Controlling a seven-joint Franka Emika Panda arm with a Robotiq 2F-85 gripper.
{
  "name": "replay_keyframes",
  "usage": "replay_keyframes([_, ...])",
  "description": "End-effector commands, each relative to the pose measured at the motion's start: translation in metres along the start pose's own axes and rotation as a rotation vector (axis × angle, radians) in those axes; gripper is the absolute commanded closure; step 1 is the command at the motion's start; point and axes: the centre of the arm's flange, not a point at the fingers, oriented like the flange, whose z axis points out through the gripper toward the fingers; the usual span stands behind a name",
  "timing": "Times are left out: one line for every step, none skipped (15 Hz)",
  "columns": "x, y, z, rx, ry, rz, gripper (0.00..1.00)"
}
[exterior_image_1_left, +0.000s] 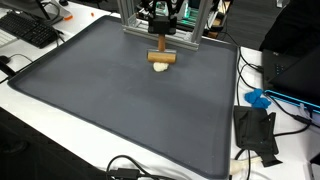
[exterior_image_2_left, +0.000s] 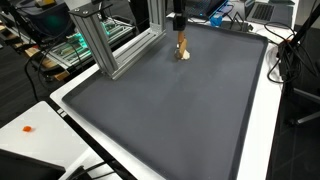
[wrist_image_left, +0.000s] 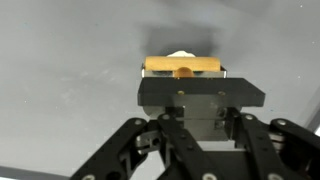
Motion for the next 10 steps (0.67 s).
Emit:
replay_keyframes([-0.013,0.001,0.016,0.023,0.057,0.014,0.78])
replay_keyframes([-0.013,0.001,0.019,0.023,0.066,0.016,0.78])
replay_keyframes([-0.013,0.0,0.023,0.024,0.068,0.012,0.78])
replay_keyframes([-0.014,0.0,0.026,0.02,0.061,0.006,0.78])
replay_keyframes([-0.016,0.001,0.029,0.015,0.033,-0.002,0.78])
replay_keyframes([-0.018,0.002,0.029,0.0,0.004,-0.009,0.78])
replay_keyframes([-0.019,0.002,0.027,-0.009,-0.025,-0.013,0.78])
replay_keyframes([-0.02,0.002,0.025,-0.018,-0.047,-0.012,0.78])
replay_keyframes([-0.02,0.002,0.022,-0.019,-0.069,-0.022,0.78])
replay_keyframes([-0.021,0.001,0.021,-0.024,-0.089,-0.027,0.78])
